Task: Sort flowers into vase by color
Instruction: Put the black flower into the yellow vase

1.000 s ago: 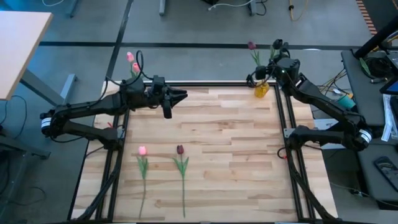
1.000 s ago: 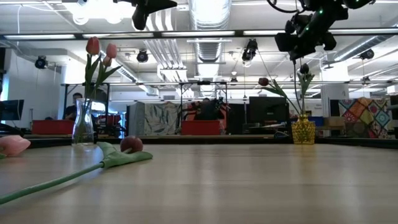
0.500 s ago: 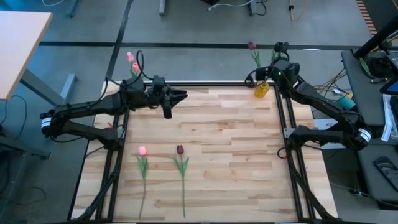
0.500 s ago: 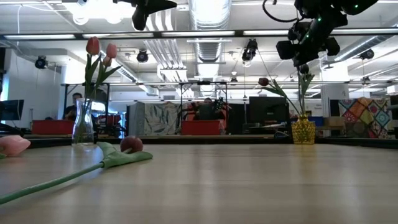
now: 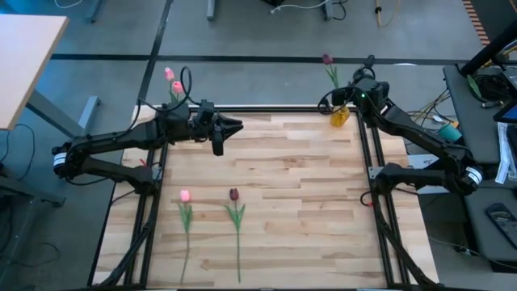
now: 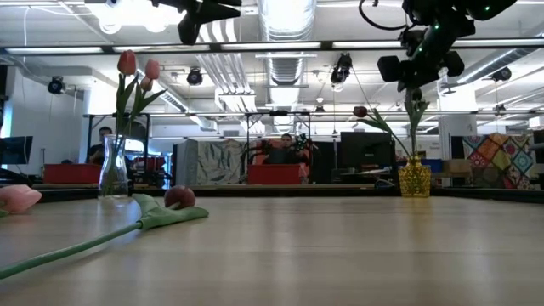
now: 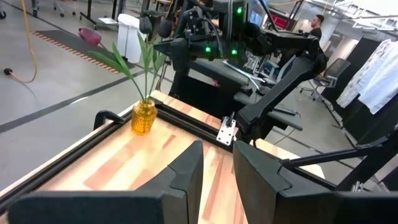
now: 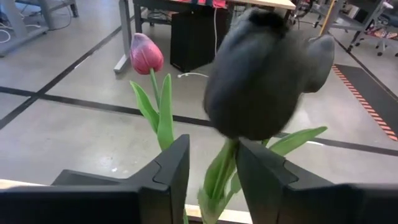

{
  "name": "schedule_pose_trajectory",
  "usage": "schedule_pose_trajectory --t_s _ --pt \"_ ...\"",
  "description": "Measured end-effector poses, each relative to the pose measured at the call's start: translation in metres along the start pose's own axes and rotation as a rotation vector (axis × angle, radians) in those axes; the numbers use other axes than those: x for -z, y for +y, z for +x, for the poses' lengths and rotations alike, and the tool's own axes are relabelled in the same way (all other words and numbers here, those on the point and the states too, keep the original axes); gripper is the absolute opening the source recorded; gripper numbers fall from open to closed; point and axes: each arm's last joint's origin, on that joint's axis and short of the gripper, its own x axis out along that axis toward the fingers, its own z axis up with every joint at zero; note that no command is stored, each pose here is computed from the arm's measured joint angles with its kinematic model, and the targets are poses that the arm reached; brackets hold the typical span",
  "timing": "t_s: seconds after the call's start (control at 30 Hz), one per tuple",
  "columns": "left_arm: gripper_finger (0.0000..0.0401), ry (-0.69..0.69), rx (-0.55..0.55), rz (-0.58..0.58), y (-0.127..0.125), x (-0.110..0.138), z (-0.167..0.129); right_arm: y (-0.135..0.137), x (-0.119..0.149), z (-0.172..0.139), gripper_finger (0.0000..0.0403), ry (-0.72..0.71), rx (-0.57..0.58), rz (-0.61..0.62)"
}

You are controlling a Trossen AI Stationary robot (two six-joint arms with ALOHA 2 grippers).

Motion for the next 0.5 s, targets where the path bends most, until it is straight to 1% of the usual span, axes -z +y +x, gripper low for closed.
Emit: schedule_pose_trajectory --t_s 0.1,0.2,0.33,0.5 --pt "0.0074 0.004 -0.001 0.0 0.0 0.0 0.0 0.0 0.0 0.0 0.013 0.002 -0.001 -0.001" --pt "0.0074 0.003 0.0 0.0 0.0 0.0 0.0 0.0 0.001 0.0 0.0131 0.013 -0.003 -0.004" --pt "0.0074 -0.003 0.002 0.0 -0.001 -0.001 -0.003 0.0 -0.001 -0.004 0.0131 0.064 -0.016 0.002" --pt "0.0074 -0.002 0.0 0.013 -0.001 -0.002 -0.007 -0.004 -0.008 -0.013 0.0152 0.15 -0.047 0.029"
